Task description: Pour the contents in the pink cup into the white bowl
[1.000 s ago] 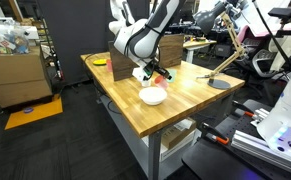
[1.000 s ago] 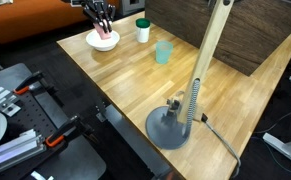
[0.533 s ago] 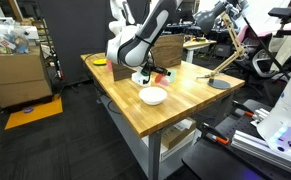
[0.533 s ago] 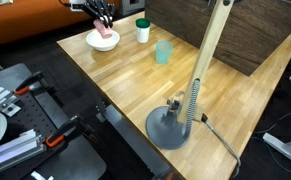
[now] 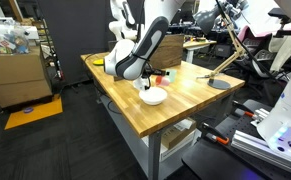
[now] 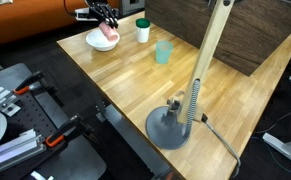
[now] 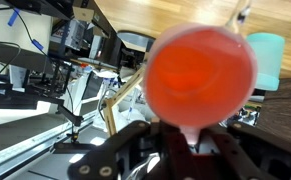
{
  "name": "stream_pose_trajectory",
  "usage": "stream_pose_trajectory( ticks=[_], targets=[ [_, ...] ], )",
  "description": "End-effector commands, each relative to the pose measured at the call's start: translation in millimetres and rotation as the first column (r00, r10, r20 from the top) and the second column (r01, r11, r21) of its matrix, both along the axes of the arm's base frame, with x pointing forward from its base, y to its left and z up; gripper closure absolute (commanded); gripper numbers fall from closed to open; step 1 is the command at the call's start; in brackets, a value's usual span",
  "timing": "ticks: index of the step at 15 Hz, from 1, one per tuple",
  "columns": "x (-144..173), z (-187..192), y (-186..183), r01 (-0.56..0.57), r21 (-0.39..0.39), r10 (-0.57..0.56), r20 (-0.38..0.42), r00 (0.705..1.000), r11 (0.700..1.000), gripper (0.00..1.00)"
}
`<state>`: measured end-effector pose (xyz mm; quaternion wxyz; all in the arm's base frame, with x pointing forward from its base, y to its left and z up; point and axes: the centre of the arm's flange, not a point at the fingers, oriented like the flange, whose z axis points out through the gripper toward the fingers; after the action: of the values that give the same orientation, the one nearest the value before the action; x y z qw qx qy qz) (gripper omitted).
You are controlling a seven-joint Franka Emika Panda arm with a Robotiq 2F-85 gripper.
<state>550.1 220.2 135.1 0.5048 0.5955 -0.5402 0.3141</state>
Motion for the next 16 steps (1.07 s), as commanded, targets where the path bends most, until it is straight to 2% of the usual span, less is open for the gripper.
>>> stream_pose_trajectory(
  ticks=[1, 7, 16],
  targets=[
    [13.5, 0.9, 9.6, -0.039, -0.085, 0.035, -0.041, 0.999, 0.996, 0.96],
    [18.2, 0.3, 16.0, -0.080, -0.139, 0.071, -0.072, 0.995, 0.987, 0.96],
    [15.7, -6.6, 18.1, -0.084, -0.158, 0.069, -0.099, 0.993, 0.984, 0.96]
  ],
)
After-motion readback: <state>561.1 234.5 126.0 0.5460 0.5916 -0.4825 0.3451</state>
